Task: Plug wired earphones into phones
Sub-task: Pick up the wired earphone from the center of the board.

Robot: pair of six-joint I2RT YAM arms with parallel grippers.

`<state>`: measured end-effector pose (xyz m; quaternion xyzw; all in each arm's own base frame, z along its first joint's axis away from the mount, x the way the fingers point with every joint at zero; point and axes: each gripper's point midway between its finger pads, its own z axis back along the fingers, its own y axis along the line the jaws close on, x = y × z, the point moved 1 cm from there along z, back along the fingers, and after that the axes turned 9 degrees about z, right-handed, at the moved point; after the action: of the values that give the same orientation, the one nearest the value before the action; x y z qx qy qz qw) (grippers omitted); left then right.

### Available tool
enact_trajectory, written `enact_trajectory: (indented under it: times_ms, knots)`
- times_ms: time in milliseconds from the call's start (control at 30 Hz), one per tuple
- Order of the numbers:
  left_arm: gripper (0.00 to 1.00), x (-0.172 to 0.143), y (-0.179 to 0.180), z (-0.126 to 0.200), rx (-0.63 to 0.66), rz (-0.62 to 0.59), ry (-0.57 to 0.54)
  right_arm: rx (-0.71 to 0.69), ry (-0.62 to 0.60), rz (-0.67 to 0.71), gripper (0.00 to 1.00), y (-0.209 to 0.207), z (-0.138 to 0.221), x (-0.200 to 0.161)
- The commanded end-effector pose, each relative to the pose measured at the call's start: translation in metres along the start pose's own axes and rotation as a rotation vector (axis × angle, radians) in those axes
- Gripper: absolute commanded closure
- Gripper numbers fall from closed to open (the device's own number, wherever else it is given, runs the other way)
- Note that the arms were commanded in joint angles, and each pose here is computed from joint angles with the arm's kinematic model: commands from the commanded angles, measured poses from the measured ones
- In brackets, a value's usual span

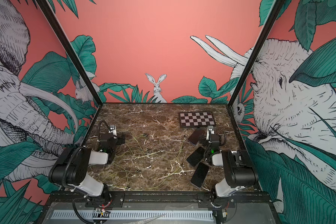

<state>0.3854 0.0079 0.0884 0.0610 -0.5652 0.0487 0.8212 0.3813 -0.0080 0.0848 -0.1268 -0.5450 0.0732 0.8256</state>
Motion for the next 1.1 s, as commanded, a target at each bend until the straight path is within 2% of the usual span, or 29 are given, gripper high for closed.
enact_trajectory:
  times_ms: [0, 867, 1000, 1067]
  knots:
    - [0.00, 0.012, 0.001, 0.002, -0.001, 0.018, -0.032, -0.016, -0.042, -0.012, 0.01, -0.006, -0.001, 0.013]
    - [0.00, 0.012, 0.001, 0.002, -0.002, 0.018, -0.034, -0.020, -0.047, -0.014, 0.01, -0.006, 0.000, 0.014]
    - [0.00, 0.023, -0.006, 0.004, -0.040, -0.007, -0.053, -0.049, -0.104, -0.024, 0.01, -0.015, 0.017, 0.024]
    - [0.00, 0.035, -0.013, 0.011, -0.059, -0.037, -0.020, -0.049, -0.155, -0.025, 0.01, -0.018, 0.034, 0.036]
